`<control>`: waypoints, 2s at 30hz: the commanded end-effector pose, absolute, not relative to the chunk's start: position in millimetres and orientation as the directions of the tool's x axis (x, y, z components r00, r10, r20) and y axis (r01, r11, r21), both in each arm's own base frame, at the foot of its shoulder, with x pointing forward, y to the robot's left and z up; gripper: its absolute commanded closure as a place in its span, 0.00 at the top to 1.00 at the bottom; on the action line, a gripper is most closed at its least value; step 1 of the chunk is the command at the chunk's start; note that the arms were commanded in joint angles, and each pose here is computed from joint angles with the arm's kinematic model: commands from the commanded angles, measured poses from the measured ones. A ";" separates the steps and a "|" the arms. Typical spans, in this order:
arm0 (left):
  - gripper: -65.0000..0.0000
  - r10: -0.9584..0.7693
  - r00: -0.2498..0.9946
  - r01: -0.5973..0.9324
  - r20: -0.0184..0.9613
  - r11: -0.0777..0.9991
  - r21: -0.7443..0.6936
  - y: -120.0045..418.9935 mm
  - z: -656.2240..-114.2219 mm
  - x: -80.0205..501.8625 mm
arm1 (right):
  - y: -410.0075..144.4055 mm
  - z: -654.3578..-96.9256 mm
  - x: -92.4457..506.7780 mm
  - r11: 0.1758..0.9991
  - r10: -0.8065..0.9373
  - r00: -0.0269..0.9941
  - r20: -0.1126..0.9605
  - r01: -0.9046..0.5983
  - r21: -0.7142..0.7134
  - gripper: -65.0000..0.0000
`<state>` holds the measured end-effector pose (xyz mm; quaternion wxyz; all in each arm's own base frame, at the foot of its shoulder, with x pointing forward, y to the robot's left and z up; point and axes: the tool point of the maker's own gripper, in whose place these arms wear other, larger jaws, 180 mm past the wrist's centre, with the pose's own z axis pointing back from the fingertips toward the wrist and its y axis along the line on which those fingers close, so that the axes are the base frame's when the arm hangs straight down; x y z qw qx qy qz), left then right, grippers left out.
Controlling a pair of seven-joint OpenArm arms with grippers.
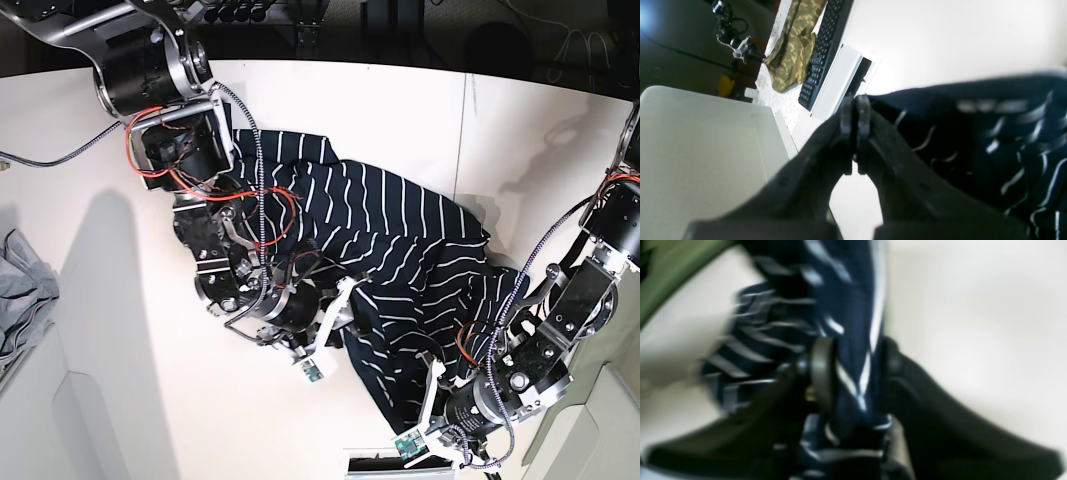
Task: Layout the t-shirt on the table in an organized manner, then fold the t-shirt properly
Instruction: 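Pull the held fabric with the right gripper, spreading the shirt, then regrasp the shirt with both grippers at new edges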
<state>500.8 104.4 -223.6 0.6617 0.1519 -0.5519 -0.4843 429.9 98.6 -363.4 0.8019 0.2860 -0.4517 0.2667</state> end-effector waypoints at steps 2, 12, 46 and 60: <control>0.00 -0.800 -0.121 0.416 0.588 0.497 0.762 105.7 -194.0 510.0 | 108.8 -334.0 444.6 0.685 0.128 0.390 0.912 -0.699 0.203 0.03; 0.00 -0.809 -0.101 0.356 0.579 0.515 0.780 126.0 -177.6 521.8 | 52.0 -321.3 481.5 0.815 0.145 0.333 0.932 -0.575 0.078 0.00; 0.00 -0.846 0.418 0.496 0.332 0.518 0.697 341.1 -278.1 435.3 | 200.8 -361.3 272.4 0.363 0.372 0.357 0.857 -0.905 0.220 0.00; 0.30 -0.772 0.590 0.537 0.238 0.595 0.598 379.6 -352.8 383.4 | 202.2 -367.2 252.3 0.355 0.345 0.349 0.871 -0.908 0.223 0.54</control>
